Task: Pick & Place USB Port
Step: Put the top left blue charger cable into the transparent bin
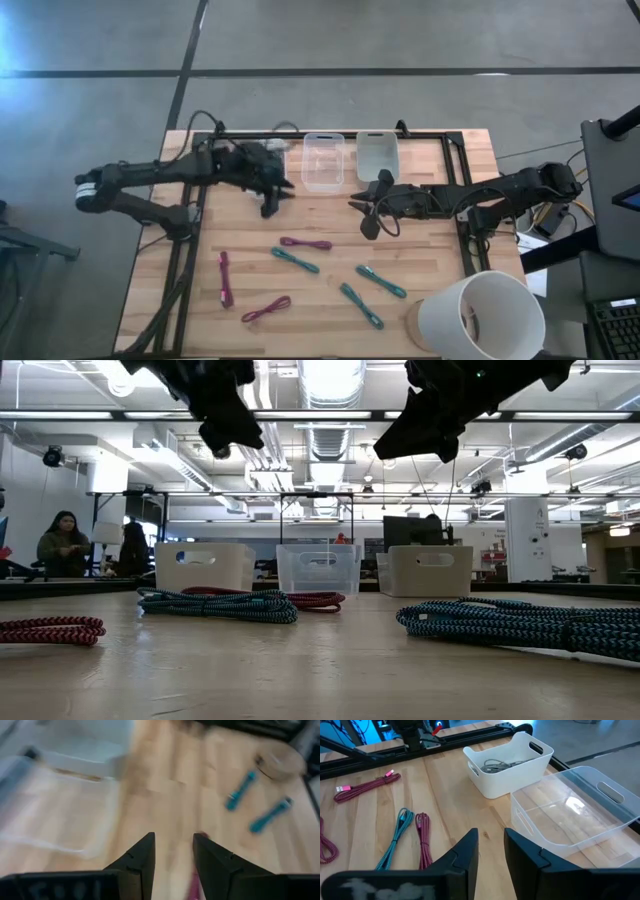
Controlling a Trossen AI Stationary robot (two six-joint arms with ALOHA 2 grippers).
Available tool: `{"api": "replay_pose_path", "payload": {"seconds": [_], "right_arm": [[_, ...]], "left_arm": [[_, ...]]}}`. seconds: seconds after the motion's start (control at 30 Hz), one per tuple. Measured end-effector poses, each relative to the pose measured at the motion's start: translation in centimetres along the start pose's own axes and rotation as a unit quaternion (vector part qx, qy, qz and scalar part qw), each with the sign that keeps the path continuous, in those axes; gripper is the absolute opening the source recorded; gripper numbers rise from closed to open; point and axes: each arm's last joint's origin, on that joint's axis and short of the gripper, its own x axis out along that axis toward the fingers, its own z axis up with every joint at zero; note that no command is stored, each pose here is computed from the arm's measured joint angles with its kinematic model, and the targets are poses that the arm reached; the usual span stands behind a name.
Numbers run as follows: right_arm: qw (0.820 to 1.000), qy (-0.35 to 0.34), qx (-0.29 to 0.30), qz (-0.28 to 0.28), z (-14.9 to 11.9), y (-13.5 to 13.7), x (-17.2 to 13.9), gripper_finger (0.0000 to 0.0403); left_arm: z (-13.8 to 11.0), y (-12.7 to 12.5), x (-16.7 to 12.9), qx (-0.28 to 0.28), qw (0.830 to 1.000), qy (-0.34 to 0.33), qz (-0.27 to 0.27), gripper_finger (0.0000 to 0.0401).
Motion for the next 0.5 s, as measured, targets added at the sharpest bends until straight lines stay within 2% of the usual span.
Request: {"api": "replay_pose_path", "payload": {"seconds": [0.23,0.5], "right_arm": [[1.0,0.0,0.0,0.0,0.0,0.0,0.0,0.0077],[1.0,0.0,0.0,0.0,0.0,0.0,0.0,0.0088]], "left_arm": [[-1.0,-5.1,2.8,0.094,0.991,0.04,-0.081,0.0126],[-3.5,-8.7,6.9,0.135,0.977,0.108,-0.126,0.0126]]}}
